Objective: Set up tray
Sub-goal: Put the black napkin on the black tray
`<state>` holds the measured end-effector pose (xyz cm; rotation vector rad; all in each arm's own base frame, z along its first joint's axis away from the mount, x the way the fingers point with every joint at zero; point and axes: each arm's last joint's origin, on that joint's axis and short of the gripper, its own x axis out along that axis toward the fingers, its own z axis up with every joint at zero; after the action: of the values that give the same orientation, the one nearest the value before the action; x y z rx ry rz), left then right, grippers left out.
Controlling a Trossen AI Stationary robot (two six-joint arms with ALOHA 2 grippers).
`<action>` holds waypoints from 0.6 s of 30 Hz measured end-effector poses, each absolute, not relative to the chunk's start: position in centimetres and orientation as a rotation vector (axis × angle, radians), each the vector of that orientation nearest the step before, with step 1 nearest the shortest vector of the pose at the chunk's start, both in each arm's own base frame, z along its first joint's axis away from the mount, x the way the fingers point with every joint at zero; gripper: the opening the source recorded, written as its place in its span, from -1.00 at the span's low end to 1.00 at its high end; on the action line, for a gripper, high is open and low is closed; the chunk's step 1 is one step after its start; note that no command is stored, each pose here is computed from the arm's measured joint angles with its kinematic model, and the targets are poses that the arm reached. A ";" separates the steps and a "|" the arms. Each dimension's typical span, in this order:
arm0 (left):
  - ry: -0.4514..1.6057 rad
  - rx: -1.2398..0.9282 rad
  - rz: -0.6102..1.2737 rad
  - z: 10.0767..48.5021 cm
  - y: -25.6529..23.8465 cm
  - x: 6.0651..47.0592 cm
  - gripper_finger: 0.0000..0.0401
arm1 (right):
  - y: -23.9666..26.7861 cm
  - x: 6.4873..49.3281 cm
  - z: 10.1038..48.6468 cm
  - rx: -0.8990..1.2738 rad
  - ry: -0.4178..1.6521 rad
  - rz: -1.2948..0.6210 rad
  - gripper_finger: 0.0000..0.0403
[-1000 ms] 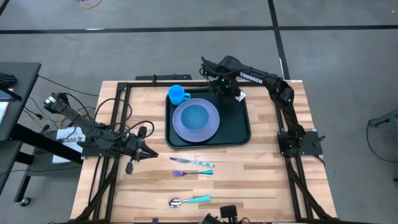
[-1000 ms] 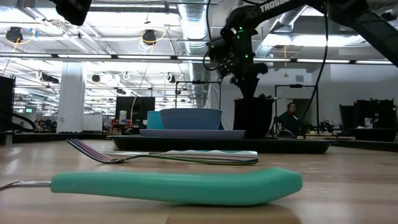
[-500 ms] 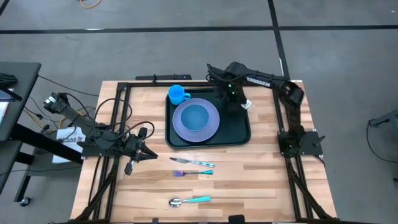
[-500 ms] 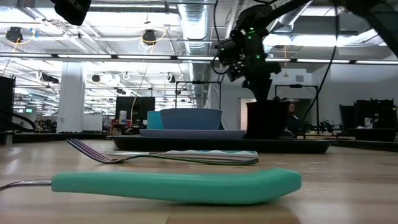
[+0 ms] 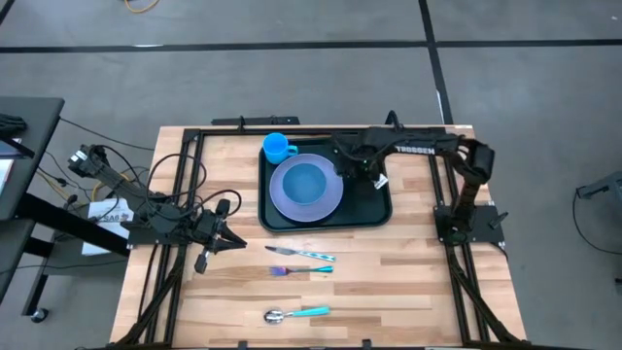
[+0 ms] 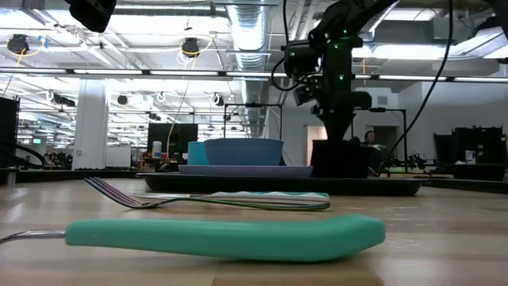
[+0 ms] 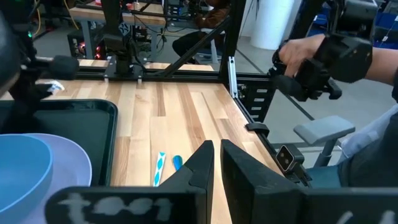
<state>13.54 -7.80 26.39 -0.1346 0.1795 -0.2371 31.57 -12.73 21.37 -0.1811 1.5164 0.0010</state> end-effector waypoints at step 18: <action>0.181 -0.148 -0.235 26.4 -7.8 13.5 -0.93 | -9.9 31.8 19.0 -0.159 1.528 0.017 -0.95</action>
<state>13.54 -7.80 26.39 -0.1480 0.1814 -0.2352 31.79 -9.94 18.99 -0.1589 1.5280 0.0171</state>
